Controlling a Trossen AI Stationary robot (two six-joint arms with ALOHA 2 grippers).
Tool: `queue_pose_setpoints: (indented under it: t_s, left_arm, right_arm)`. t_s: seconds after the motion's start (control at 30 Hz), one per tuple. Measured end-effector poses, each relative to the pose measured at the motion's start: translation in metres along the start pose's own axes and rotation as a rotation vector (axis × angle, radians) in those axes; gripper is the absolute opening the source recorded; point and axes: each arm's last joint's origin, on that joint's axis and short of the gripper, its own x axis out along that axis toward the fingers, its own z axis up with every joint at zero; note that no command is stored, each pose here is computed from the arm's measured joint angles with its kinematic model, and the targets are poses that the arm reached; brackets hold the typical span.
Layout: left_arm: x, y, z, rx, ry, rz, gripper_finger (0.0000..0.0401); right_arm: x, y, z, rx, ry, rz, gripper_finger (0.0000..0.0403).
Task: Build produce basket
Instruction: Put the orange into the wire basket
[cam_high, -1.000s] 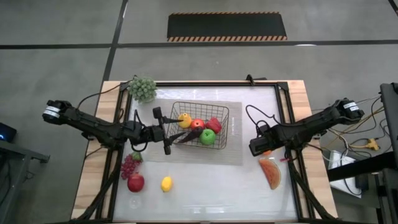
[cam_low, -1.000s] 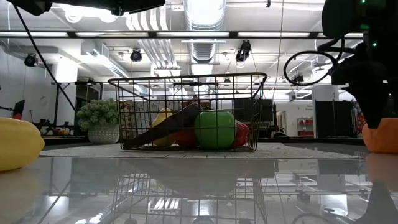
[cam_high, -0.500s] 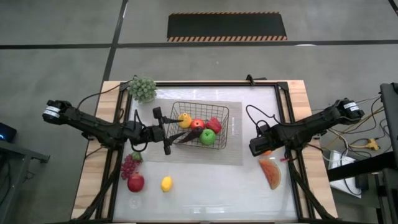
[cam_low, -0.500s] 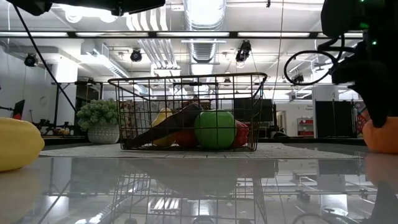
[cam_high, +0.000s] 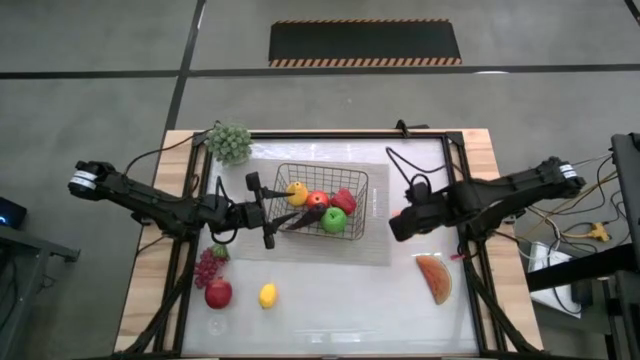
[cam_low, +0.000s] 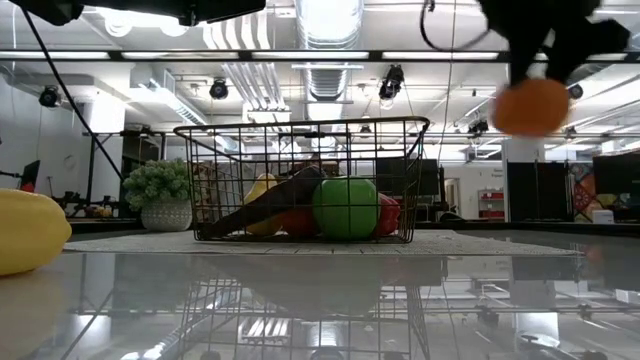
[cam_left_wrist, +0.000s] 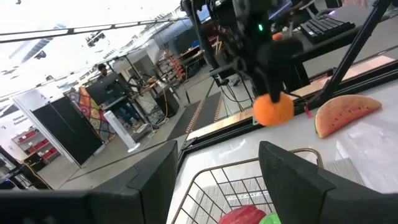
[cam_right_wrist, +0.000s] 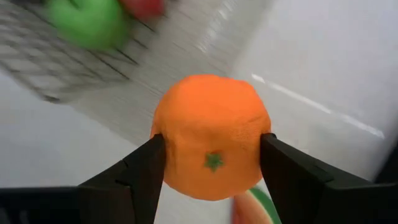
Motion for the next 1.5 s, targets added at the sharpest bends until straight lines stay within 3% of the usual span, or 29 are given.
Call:
queue_pose_setpoints:
  t_s: [0.27, 0.57, 0.73, 1.13, 1.5]
  left_arm:
    - [0.0, 0.0, 0.0, 0.013, -0.001, 0.0, 0.0208]
    - [0.0, 0.0, 0.0, 0.016, 0.0, 0.0, 0.0208]
    - [0.0, 0.0, 0.0, 0.017, 0.0, 0.0, 0.0208]
    - [0.0, 0.0, 0.0, 0.017, 0.0, -0.001, 0.0208]
    - [0.0, 0.0, -0.001, 0.02, 0.005, -0.004, 0.0208]
  right_arm:
    - [-0.027, 0.048, 0.027, -0.196, -0.098, 0.071, 0.0226]
    - [-0.042, 0.1, 0.062, -0.591, -0.141, 0.06, 0.0226]
    - [-0.042, 0.123, 0.082, -0.72, -0.161, 0.072, 0.0226]
    - [0.015, 0.143, 0.108, -0.926, 0.017, -0.004, 0.0226]
    - [0.061, 0.147, 0.115, -0.983, 0.184, -0.04, 0.0226]
